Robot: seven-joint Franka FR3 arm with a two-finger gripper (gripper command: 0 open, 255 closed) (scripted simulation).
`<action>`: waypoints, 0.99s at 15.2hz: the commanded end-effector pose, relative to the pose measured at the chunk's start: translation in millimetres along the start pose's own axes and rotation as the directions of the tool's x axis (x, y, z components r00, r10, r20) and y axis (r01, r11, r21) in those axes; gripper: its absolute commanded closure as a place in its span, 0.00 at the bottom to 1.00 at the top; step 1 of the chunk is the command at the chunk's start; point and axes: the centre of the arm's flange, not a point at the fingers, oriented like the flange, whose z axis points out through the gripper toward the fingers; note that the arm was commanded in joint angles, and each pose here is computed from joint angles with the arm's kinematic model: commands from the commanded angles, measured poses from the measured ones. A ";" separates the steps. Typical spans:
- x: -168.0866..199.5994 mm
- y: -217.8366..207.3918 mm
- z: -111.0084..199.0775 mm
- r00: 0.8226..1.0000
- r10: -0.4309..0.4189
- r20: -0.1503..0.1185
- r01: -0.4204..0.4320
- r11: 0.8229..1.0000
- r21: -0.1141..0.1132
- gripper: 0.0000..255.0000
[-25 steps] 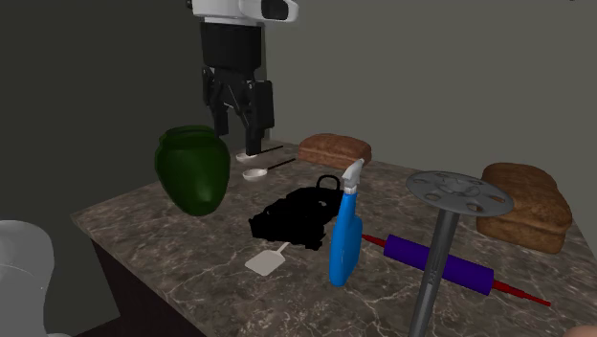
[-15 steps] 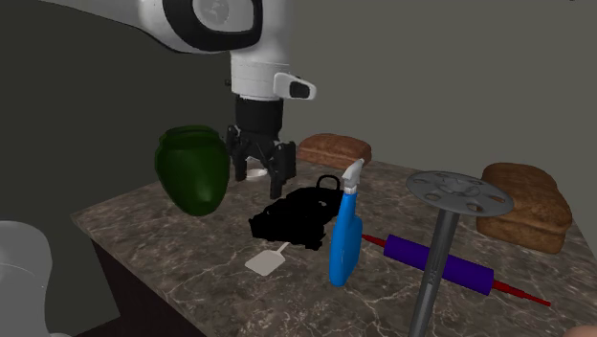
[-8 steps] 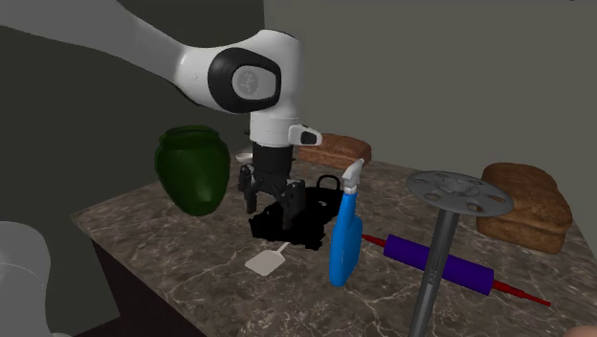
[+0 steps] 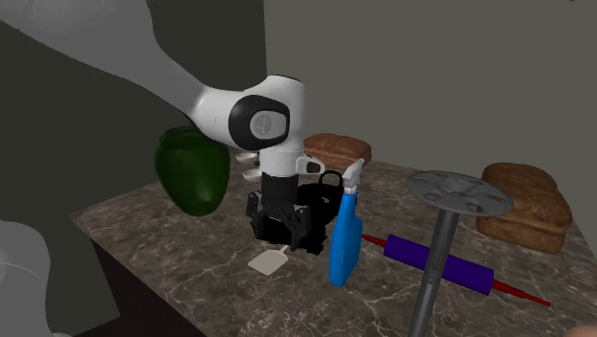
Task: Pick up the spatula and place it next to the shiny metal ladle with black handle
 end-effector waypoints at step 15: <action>-0.6 -6.7 33.9 1.000 -0.010 0.009 0.010 1.000 0.003 1.00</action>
